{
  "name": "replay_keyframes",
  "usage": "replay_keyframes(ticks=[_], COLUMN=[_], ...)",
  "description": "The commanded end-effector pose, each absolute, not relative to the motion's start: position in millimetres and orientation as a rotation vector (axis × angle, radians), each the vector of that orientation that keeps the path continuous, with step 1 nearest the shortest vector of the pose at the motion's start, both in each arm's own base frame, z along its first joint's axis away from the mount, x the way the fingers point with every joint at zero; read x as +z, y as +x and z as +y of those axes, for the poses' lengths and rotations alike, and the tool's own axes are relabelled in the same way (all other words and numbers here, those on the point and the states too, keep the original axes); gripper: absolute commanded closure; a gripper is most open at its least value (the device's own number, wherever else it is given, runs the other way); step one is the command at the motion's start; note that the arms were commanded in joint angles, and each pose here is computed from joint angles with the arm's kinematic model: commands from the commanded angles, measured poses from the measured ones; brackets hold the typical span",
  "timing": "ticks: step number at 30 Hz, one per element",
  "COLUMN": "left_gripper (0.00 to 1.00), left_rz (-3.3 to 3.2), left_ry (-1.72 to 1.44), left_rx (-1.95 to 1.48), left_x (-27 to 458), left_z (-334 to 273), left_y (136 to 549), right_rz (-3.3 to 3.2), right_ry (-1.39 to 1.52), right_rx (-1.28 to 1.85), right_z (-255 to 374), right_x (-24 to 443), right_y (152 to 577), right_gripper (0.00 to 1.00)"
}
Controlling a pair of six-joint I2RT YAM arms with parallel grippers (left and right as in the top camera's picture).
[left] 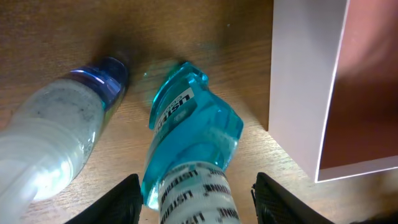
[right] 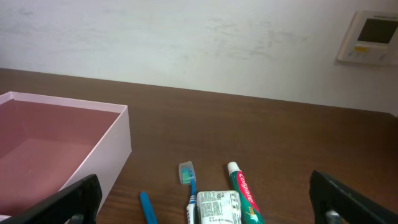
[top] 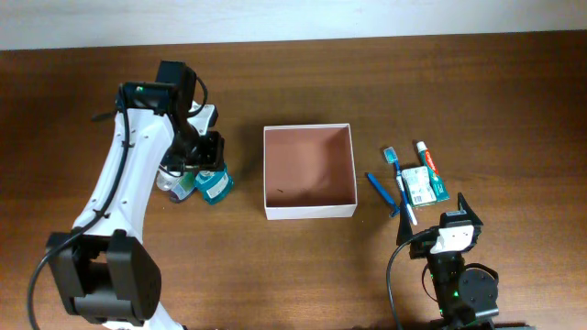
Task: Pack container
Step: 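Lower the left gripper over the mouthwash cap and close on it, then lift the mouthwash bottle and carry it over the pink box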
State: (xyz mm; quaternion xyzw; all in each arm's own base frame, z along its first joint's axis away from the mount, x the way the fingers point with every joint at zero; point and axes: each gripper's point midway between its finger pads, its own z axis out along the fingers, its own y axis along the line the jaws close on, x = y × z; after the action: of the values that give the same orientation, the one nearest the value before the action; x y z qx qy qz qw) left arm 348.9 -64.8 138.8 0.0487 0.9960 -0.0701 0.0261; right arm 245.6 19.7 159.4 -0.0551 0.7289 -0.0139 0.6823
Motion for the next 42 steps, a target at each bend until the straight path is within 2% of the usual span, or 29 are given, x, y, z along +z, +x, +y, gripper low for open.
replay_keyframes(ticks=[1, 5, 10, 32, 42], left_gripper=[0.42, 0.44, 0.60, 0.87, 0.88], left_rz=[3.105, 3.101, 3.099, 3.057, 2.924], left_ry=[0.131, 0.129, 0.129, 0.129, 0.143], left_rx=[-0.199, -0.199, -0.199, -0.139, -0.150], left_x=[129, 129, 129, 140, 194], left_z=[-62, -62, -62, -56, -62], left_y=[346, 347, 347, 358, 371], right_rz=[1.639, 1.639, 1.639, 1.639, 1.639], right_ry=[-0.116, -0.116, -0.116, -0.116, -0.116], right_rx=[-0.051, -0.051, -0.051, -0.051, -0.051], right_z=[16, 16, 16, 16, 16], right_x=[157, 157, 157, 157, 157], right_y=[246, 246, 246, 246, 246], right_gripper=[0.02, 0.02, 0.02, 0.02, 0.02])
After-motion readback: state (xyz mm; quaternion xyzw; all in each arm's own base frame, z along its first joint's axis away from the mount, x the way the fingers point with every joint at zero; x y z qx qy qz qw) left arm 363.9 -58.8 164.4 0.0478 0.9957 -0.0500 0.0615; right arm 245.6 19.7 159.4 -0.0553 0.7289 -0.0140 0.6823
